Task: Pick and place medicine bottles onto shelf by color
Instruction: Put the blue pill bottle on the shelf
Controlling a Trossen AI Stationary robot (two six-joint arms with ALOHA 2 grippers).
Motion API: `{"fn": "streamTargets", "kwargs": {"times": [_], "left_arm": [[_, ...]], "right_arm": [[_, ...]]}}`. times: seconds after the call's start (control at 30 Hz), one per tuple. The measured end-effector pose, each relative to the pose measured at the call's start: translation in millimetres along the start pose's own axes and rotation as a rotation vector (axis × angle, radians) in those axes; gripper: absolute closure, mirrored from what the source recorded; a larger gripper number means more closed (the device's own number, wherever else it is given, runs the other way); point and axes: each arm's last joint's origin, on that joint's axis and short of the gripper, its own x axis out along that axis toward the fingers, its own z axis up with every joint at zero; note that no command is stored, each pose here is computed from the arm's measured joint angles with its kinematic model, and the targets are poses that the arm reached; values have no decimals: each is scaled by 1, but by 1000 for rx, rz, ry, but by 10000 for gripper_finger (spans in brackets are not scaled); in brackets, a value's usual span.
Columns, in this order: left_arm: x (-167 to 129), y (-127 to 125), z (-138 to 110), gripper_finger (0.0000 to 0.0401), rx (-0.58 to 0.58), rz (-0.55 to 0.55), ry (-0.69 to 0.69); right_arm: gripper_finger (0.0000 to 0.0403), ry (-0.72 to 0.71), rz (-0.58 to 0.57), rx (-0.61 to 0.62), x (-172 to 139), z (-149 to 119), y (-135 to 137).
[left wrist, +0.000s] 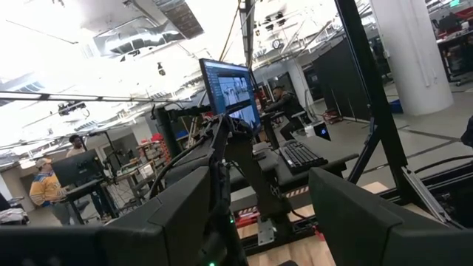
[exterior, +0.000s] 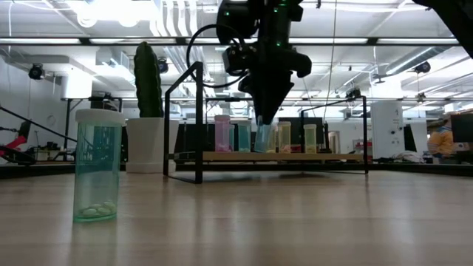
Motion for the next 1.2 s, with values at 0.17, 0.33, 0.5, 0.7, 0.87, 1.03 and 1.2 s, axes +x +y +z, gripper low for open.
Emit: {"fn": "streamTargets", "kwargs": {"times": [0.17, 0.33, 0.5, 0.7, 0.87, 1.03, 1.2], "left_arm": [[0, 0, 0, 186, 0, 0, 0], [0, 0, 0, 186, 0, 0, 0], [0, 0, 0, 186, 0, 1, 0], [0, 1, 1, 186, -15, 6, -12], [2, -1, 0, 186, -116, 4, -10], [8, -5, -6, 186, -156, -4, 12], [16, -9, -11, 186, -160, -1, 3]], "right_arm": [[259, -10, -13, 8, 0, 1, -1], [237, -10, -13, 7, 0, 1, -1], [221, -10, -14, 0, 0, 1, -1], [219, -13, -16, -27, -1, 0, -2], [220, -25, -25, -72, -6, 0, -3], [220, -55, -39, -71, -19, -2, -1], [229, -119, -13, -17, -46, -10, 8]]}}
